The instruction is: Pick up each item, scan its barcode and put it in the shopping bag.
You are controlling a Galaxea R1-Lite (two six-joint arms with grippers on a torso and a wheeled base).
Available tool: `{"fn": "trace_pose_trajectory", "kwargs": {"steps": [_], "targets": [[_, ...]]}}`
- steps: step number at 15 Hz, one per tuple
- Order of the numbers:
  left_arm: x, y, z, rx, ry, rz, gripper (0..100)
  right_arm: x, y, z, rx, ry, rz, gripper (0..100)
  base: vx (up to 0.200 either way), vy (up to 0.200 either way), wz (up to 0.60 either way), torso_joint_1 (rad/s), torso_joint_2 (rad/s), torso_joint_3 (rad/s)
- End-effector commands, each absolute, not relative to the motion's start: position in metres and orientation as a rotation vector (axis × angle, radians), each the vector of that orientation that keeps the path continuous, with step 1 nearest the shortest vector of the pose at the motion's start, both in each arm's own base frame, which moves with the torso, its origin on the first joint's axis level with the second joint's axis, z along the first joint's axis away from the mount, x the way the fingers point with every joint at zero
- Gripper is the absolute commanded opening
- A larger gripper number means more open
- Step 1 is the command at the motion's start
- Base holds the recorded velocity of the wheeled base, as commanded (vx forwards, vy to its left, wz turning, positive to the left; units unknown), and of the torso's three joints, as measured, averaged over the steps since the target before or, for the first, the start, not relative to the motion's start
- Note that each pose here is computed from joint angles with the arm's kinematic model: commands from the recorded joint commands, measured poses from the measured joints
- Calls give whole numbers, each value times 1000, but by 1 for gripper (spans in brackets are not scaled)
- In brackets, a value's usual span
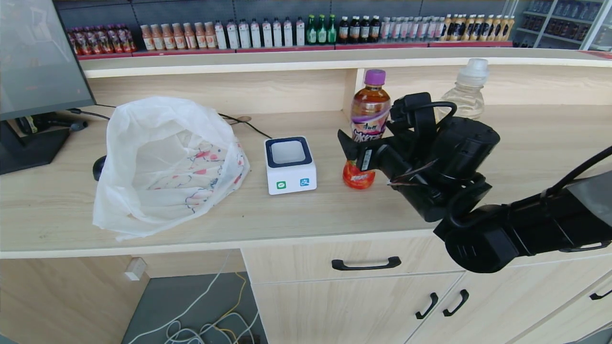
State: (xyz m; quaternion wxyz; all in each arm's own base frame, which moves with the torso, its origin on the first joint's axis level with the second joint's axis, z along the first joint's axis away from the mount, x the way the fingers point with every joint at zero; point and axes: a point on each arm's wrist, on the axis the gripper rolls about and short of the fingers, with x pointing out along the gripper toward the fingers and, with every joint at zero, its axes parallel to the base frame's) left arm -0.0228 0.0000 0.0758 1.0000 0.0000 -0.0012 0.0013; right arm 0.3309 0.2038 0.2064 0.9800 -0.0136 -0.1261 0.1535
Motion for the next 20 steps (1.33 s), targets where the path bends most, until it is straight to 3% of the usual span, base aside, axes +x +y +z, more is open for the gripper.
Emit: {"fn": "trace_pose_trajectory", "kwargs": {"steps": [1,17,18,20], "targets": [[-23,0,76,0,-3,3,100,337,206,209,-25,-261,306,100,0,0,0,0,0,0],[-23,0,76,0,-3,2,100,356,201,200,-23,-245,275,100,0,0,0,0,0,0],[-23,0,76,0,-3,3,100,356,201,202,-20,-252,274,0,0,0,0,0,0,0],[-23,0,76,0,-3,3,100,357,202,206,-14,-268,273,0,0,0,0,0,0,0]]}}
